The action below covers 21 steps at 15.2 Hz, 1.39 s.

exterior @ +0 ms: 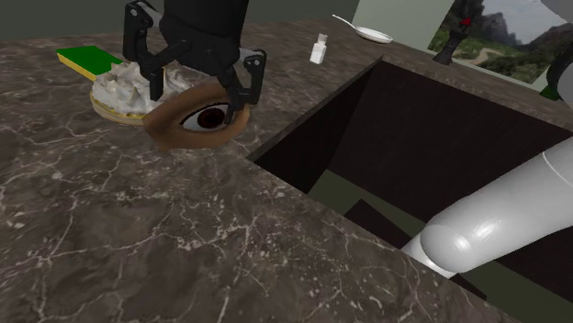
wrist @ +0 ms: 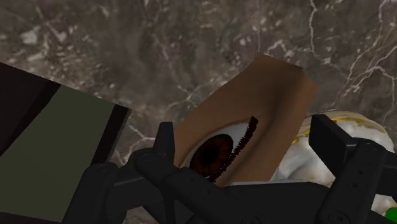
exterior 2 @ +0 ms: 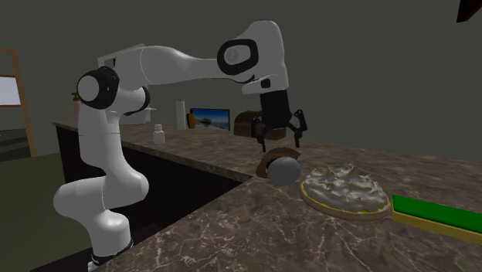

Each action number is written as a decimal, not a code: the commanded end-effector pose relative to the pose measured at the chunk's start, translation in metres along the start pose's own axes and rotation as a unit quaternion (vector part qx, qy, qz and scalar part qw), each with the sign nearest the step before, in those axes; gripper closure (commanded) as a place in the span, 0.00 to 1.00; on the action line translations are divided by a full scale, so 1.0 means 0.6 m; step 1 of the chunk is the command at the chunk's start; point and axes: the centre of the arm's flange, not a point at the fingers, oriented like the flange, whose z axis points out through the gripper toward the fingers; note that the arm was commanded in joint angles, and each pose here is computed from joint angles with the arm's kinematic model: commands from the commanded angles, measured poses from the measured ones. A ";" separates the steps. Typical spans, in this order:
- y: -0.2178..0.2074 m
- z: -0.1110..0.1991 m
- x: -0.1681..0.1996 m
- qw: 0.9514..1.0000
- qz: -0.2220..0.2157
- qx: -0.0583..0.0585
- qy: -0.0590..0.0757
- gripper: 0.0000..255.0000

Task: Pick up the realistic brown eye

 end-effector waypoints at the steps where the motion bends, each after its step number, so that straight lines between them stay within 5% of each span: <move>1: -0.022 0.004 -0.001 1.000 0.016 0.005 0.002 0.00; 10: -0.012 0.061 -0.004 1.000 0.016 0.005 0.002 0.00; 11: -0.012 0.060 -0.004 1.000 0.016 0.005 0.002 1.00; 21: -0.014 0.052 -0.003 1.000 0.016 0.005 0.002 1.00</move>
